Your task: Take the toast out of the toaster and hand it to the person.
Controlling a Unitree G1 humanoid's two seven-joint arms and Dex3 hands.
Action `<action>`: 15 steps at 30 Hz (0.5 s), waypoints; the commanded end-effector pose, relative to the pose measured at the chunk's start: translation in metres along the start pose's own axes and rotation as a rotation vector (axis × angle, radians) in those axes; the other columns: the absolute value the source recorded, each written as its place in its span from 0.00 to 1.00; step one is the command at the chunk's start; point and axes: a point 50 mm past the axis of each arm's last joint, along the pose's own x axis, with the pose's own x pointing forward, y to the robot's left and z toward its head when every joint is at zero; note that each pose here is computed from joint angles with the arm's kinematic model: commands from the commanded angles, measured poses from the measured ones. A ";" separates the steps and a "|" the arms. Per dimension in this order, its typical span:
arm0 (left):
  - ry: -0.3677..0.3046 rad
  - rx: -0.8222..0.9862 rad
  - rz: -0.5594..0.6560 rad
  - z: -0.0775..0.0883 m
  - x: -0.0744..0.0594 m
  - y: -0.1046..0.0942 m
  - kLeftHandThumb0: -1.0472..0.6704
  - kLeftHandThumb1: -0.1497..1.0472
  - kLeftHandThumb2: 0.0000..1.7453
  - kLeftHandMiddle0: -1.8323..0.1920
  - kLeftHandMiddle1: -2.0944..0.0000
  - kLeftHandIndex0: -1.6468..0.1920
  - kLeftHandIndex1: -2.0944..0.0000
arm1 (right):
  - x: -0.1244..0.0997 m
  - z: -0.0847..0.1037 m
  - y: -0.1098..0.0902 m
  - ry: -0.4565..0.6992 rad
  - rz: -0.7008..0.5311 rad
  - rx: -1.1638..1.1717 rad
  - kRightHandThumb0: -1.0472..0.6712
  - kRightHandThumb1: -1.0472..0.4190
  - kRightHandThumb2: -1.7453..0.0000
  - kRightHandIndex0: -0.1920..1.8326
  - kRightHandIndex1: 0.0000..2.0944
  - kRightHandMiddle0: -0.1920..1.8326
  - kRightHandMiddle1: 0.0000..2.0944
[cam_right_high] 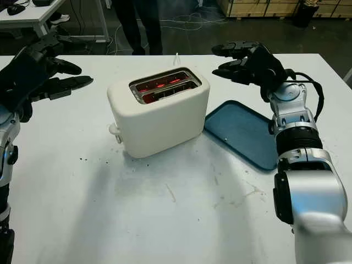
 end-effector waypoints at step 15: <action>-0.018 0.001 0.015 0.002 -0.001 0.003 0.46 0.88 0.04 0.88 0.40 0.81 0.64 | 0.001 0.004 -0.001 -0.019 -0.013 0.001 0.13 0.14 1.00 0.38 0.21 0.45 0.00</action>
